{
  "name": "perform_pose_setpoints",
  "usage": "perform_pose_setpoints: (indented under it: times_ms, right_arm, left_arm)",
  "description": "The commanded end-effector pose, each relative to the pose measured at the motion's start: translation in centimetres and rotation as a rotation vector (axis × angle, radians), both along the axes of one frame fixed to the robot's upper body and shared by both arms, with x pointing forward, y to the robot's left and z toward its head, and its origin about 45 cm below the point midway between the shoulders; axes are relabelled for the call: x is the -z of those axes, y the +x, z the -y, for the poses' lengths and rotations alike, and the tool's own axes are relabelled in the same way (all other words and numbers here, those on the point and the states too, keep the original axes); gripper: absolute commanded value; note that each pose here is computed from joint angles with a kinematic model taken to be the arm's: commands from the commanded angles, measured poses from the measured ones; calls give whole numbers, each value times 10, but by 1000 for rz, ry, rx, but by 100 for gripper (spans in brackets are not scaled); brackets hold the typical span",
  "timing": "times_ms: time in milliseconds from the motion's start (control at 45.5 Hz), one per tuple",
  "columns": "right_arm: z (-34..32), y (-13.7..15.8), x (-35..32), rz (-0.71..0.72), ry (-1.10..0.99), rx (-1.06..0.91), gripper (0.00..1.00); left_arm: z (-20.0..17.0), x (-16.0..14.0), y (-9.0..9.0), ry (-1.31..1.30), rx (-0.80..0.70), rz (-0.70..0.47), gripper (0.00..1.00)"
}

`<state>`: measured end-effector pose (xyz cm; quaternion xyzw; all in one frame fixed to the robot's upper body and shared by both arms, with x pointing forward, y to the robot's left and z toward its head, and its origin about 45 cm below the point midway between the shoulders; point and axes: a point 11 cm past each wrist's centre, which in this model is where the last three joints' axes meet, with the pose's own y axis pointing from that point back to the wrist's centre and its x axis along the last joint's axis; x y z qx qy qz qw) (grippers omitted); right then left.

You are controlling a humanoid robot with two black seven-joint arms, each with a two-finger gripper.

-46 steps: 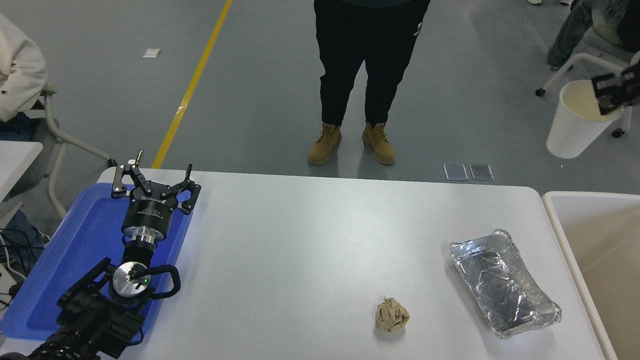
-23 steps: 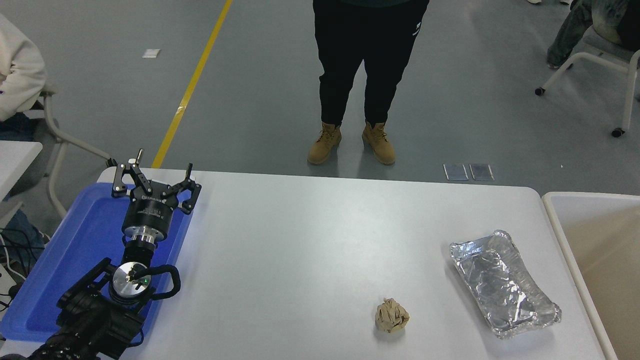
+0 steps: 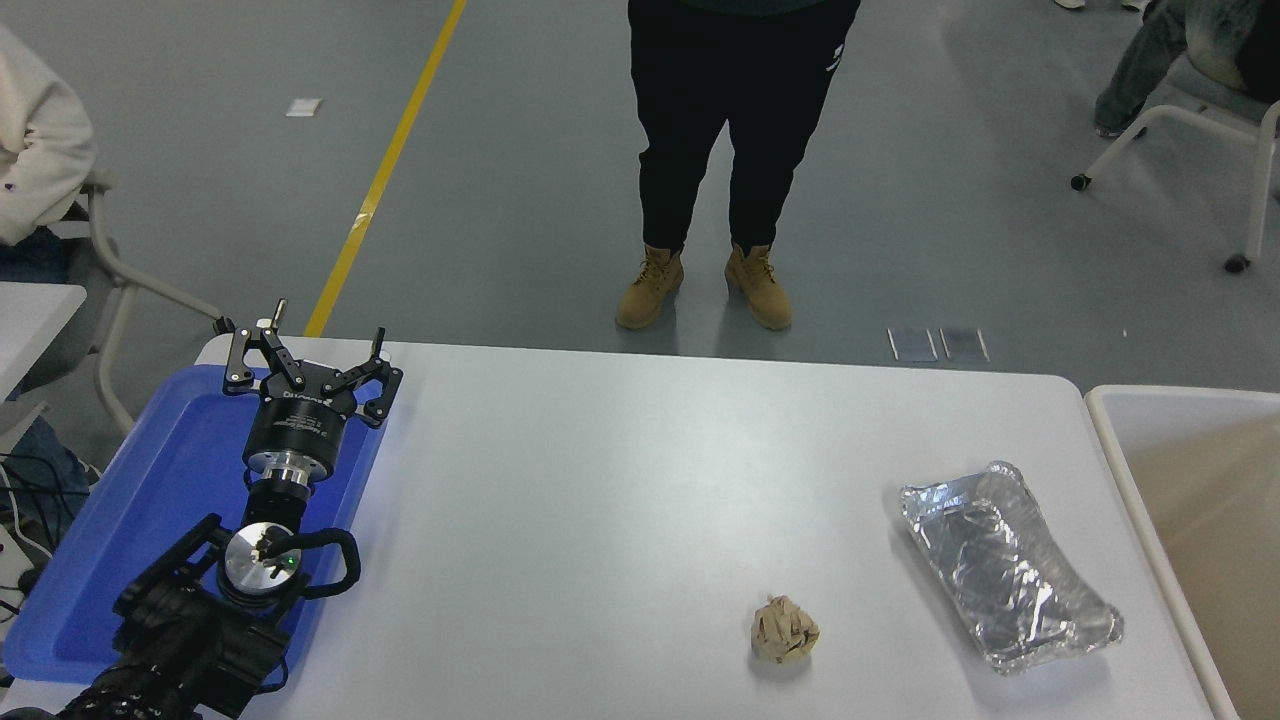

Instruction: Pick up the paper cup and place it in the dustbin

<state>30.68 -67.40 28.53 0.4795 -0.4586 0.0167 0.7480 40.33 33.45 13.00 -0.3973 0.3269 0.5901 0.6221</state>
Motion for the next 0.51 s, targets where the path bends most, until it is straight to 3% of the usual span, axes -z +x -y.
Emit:
perform_pose_setpoints:
  times_ms: [0,484]
  right_arm:
    - [12,-25,52,49,-26,81,0]
    - [-16,-50,139,13,7,81,0]
  left_arm:
    - [0,0,0,0,0,-1,100]
    - [0,0,0,-1,-1,0,100]
